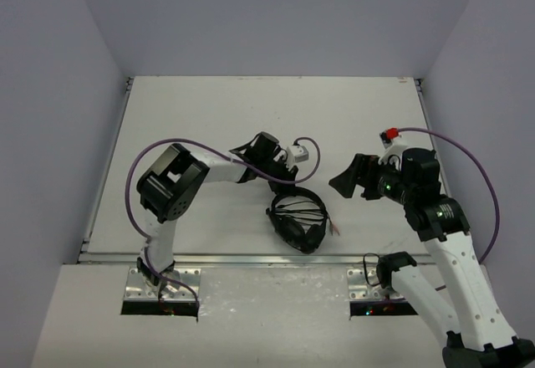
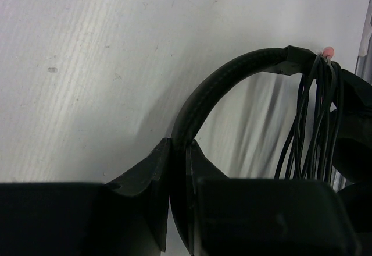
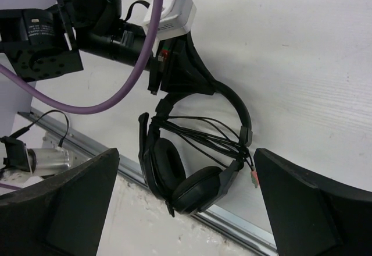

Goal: Wrap the headphones

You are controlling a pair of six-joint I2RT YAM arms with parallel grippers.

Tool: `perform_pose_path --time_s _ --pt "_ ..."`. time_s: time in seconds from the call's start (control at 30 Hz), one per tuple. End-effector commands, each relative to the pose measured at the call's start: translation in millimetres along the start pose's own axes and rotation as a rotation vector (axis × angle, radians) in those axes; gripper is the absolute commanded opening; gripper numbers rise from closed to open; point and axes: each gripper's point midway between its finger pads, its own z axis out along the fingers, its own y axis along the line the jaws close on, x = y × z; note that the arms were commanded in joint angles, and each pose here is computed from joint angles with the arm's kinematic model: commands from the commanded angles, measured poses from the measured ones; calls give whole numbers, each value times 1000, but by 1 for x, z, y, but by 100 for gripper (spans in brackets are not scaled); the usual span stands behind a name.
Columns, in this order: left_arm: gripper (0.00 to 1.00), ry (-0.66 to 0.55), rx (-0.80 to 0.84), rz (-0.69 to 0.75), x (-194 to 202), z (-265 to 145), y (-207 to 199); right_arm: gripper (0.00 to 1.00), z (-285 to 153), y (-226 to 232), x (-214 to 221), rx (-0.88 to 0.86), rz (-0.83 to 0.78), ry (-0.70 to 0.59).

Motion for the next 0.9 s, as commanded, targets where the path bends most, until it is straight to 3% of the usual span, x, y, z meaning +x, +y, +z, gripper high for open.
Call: perform_pose_path --time_s 0.0,0.57,0.87 --pt "5 -45 62 67 -22 5 -7 99 -1 11 -5 -59 -10 -29" --pt "11 11 -46 81 -27 6 21 99 1 16 -3 -102 -16 -36" --pt "48 -43 -155 68 -43 -11 37 99 3 16 -2 -104 -25 -26"
